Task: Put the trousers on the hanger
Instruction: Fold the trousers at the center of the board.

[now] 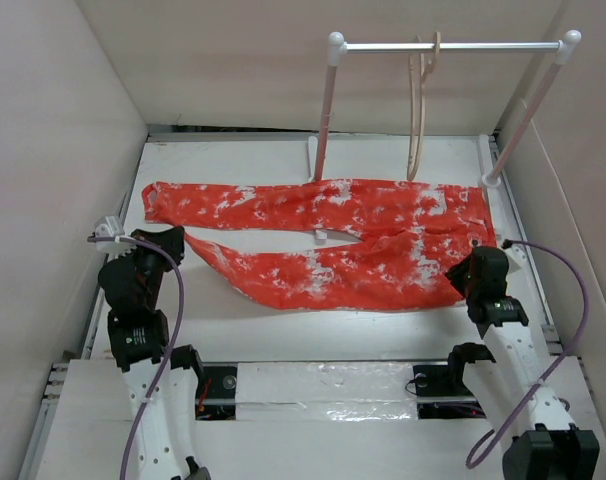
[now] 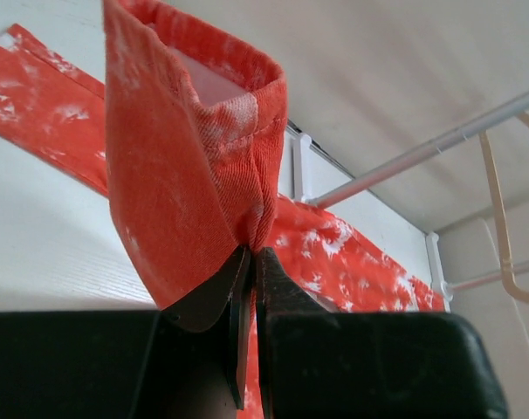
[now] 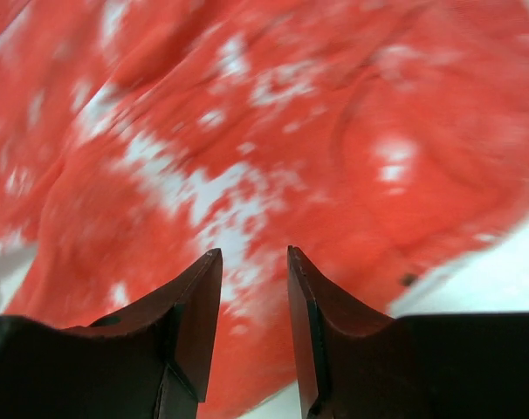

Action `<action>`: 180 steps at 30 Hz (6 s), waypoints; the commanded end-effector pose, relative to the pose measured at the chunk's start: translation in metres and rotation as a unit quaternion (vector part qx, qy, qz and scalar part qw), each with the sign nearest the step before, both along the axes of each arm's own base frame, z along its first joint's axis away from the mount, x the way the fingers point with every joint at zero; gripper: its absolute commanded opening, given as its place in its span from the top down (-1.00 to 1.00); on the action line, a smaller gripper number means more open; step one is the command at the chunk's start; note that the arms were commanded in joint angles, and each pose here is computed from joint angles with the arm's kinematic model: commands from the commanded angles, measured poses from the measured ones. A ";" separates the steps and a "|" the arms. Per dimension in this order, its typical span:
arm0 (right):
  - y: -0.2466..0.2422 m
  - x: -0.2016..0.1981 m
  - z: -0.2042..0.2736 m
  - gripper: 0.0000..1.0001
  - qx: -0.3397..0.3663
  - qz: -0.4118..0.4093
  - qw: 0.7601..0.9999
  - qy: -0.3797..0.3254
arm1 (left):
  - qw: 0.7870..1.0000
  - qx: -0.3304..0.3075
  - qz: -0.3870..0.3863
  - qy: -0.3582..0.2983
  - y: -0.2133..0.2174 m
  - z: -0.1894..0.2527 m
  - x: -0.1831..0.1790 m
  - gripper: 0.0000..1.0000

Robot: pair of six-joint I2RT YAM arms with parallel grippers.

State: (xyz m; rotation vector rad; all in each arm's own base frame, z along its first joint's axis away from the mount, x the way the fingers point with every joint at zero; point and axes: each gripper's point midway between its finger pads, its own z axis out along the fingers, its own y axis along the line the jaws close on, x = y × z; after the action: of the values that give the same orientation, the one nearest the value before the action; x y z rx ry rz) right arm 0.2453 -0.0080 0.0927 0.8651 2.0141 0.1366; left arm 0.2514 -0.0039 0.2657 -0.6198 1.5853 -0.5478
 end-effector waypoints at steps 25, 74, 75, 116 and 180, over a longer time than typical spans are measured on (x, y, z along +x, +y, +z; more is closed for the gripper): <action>-0.101 -0.031 -0.055 0.36 0.061 -0.321 0.922 0.208 | 0.998 0.025 -0.029 -0.041 -0.024 0.043 -0.005 1.00; -0.106 0.101 0.175 1.00 -0.051 -0.123 0.990 -0.053 | 0.926 0.018 0.326 0.187 0.107 -0.018 0.050 1.00; -0.109 0.108 0.163 1.00 -0.052 -0.121 0.991 -0.033 | 0.923 0.017 0.328 0.199 0.107 -0.020 0.053 1.00; -0.134 0.214 0.082 1.00 -0.064 -0.105 0.992 0.020 | 0.876 0.127 0.323 0.335 0.175 -0.086 0.237 1.00; -0.033 0.085 -0.042 -0.17 0.118 0.036 0.992 -0.022 | 0.895 -0.043 0.144 0.420 0.055 -0.247 0.171 -0.37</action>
State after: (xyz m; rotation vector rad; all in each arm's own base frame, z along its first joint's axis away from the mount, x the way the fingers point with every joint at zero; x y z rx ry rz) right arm 0.3101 -0.0443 0.0354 0.9682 2.0643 0.3517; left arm 0.4283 0.0541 0.0354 -1.2082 2.1857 -0.0938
